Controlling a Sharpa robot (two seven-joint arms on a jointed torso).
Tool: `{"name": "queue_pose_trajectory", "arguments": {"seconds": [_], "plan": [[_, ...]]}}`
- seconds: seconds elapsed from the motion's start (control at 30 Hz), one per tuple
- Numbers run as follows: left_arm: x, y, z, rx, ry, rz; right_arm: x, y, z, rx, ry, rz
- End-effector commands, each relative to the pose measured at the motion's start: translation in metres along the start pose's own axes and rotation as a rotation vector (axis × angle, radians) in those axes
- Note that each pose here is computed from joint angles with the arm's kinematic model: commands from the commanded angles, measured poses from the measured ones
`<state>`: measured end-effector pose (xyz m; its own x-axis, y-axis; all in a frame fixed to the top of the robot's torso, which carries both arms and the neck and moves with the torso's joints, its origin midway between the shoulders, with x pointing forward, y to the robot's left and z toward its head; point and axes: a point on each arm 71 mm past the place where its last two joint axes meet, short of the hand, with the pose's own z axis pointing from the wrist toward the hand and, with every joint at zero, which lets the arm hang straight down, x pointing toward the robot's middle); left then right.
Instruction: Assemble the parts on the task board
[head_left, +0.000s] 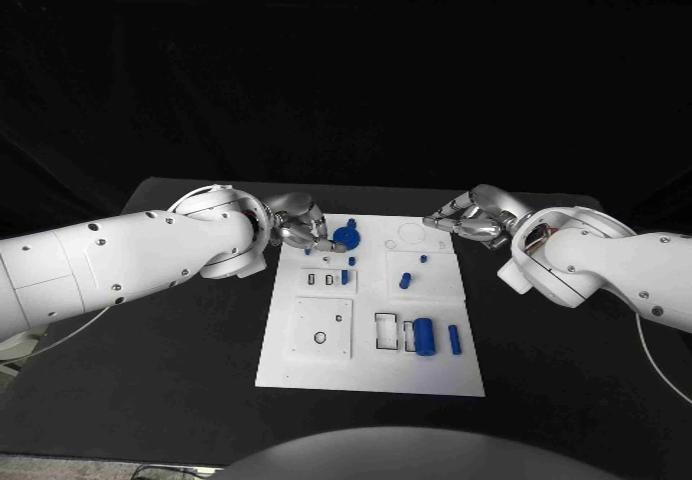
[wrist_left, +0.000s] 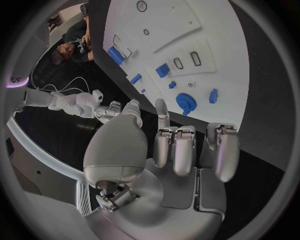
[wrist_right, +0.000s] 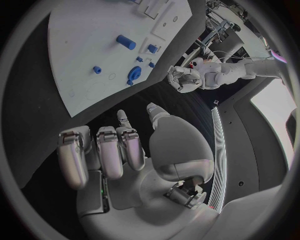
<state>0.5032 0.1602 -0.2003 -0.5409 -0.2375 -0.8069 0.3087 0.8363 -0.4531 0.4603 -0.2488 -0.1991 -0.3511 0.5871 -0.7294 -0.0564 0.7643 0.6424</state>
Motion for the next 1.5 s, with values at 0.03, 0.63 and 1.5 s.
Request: {"name": "queue_pose_trajectory", "arguments": {"seconds": [0.03,0.63,1.5], "plan": [[0.0052,0.0004,0.0033,-0.065,0.094,0.026,0.005,-0.004,0.0,0.031,0.048,-0.006],[0.0164,-0.0125,0.0218,-0.205,0.202,0.055,0.012,-0.01,0.002,0.059,0.073,-0.02],[0.0272,-0.0243,0.037,-0.288,0.294,0.062,0.015,-0.014,0.003,0.068,0.071,-0.021]]}}
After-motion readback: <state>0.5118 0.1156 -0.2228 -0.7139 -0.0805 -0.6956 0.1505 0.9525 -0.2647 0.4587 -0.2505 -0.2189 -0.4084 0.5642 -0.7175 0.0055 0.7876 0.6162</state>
